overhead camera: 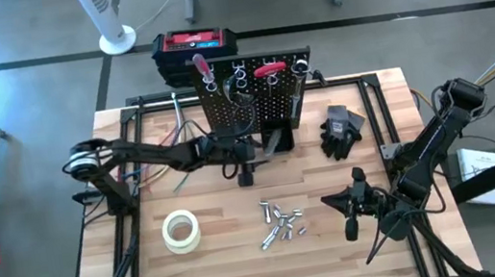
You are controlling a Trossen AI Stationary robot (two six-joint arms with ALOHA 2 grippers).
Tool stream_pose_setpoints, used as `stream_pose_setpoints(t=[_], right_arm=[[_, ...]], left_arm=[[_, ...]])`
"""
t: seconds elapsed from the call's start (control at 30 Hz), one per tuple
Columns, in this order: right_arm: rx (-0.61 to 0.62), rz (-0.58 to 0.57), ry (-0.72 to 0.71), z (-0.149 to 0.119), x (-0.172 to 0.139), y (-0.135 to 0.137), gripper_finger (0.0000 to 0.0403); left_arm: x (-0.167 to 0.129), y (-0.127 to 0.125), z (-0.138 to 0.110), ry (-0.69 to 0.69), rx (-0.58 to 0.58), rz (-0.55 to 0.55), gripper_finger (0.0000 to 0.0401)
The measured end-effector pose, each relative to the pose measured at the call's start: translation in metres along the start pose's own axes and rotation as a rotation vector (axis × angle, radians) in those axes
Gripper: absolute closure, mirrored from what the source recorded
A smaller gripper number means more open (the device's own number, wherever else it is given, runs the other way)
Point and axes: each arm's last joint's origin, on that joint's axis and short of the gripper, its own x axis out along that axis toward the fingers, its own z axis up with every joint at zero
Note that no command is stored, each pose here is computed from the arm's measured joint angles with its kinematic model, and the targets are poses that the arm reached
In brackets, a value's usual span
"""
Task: Hang tools onto peg board
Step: Put the cutter into the black bin on the peg board
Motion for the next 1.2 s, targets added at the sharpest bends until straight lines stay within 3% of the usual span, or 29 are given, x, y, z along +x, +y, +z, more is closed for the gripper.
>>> stream_pose_setpoints(t=[0.3,0.57,0.8,0.93,1.2], right_arm=[[0.022,0.004,0.001,0.000,0.000,0.000,0.0401],[0.004,0.002,0.003,0.000,0.000,0.000,0.0401],[-0.031,-0.004,-0.003,0.000,0.000,0.000,0.0401],[-0.028,-0.004,-0.004,0.000,0.000,0.000,0.0401],[-0.006,-0.002,-0.006,0.001,0.000,0.000,0.0401]], left_arm=[[0.000,-0.001,0.004,-0.033,-0.045,0.015,0.0211],[-0.009,-0.005,0.002,0.088,-0.056,0.039,0.0228],[-0.005,-0.018,0.012,-0.009,-0.028,-0.010,0.0267],[0.004,-0.020,0.016,-0.075,-0.024,-0.020,0.0292],[0.046,-0.016,0.025,-0.041,0.002,-0.028,0.0323]])
